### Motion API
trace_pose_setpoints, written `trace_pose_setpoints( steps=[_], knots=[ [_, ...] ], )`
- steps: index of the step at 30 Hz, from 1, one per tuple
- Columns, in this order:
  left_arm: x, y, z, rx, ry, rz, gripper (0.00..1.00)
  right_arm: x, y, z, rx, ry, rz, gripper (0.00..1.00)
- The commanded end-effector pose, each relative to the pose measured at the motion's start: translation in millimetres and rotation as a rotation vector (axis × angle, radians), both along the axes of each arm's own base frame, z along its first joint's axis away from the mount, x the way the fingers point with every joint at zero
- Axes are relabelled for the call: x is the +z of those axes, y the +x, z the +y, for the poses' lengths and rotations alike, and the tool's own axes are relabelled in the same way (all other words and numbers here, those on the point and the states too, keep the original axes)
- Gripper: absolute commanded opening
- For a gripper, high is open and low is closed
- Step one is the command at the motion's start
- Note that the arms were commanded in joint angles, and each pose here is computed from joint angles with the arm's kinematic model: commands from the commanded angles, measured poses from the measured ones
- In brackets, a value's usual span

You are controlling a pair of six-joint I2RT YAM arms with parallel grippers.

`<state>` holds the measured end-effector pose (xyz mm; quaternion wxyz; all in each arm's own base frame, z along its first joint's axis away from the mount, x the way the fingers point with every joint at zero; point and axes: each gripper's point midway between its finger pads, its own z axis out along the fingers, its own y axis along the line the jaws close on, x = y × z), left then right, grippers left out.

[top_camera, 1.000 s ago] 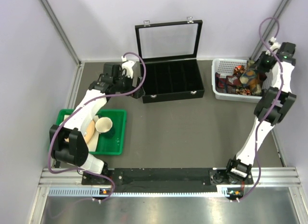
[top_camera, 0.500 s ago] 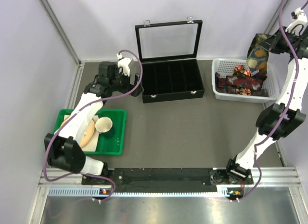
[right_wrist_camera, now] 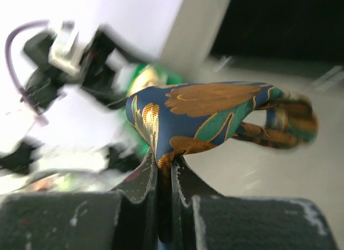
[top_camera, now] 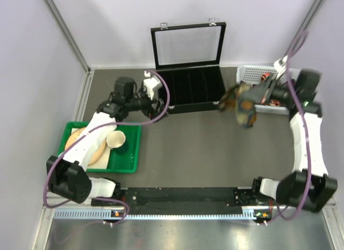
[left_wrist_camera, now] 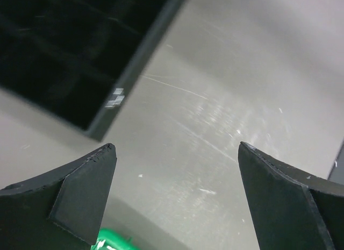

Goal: Roll the ties
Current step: Place the tie at the center of the board.

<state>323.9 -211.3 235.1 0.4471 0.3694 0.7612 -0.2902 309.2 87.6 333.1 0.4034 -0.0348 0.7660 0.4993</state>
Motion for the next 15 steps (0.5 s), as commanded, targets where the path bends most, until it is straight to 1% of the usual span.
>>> trace_pose_setpoints(
  steps=[1, 2, 3, 4, 5, 6, 7, 8, 9, 12, 13, 14, 15],
  knots=[
    [3.6, -21.4, -16.5, -0.149, 0.031, -0.105, 0.99, -38.6, -62.2, 53.1, 0.163, 0.154, 0.149, 0.0],
    [-2.0, -26.4, -16.2, -0.159, 0.037, -0.089, 0.99, -46.4, -71.5, 63.8, 0.191, 0.165, 0.156, 0.0],
    [-5.0, -28.5, -15.8, -0.164, 0.043, -0.085, 0.99, -51.0, -81.5, 72.8, 0.194, 0.22, 0.231, 0.0],
    [-8.1, -30.8, -15.2, -0.168, 0.048, -0.079, 0.99, -77.5, -100.2, 83.4, 0.208, 0.258, 0.319, 0.0],
    [-10.7, -34.2, -14.1, -0.173, 0.05, -0.075, 0.99, -73.4, -107.8, 85.6, 0.162, 0.274, 0.29, 0.0],
    [-14.5, -37.7, -12.7, -0.174, 0.056, -0.06, 0.99, -75.3, -112.5, 86.3, 0.119, 0.335, 0.384, 0.0],
    [-14.5, -40.5, -11.6, -0.176, 0.059, -0.064, 0.99, -92.1, -124.7, 95.0, 0.131, 0.363, 0.464, 0.0],
    [-19.8, -43.9, -10.0, -0.176, 0.064, -0.05, 0.99, -90.0, -128.1, 99.6, 0.118, 0.378, 0.502, 0.0],
    [-23.8, -46.1, -8.7, -0.173, 0.071, -0.04, 0.99, -114.5, -134.0, 98.6, 0.066, 0.341, 0.647, 0.0],
    [-33.4, -52.9, -6.9, -0.178, 0.089, -0.018, 0.99, -142.5, -122.6, 90.5, -0.033, 0.362, 0.793, 0.0],
    [-39.0, -53.9, -5.6, -0.176, 0.104, -0.003, 0.99, -164.0, -124.0, 85.1, -0.094, 0.359, 0.9, 0.0],
    [-42.2, -53.9, -4.9, -0.173, 0.113, 0.005, 0.99, -177.0, -121.3, 80.5, -0.14, 0.369, 0.951, 0.0],
    [-44.5, -54.3, -5.5, -0.176, 0.12, 0.01, 0.99, -196.4, -111.5, 65.4, -0.238, 0.384, 1.02, 0.0]
  ],
)
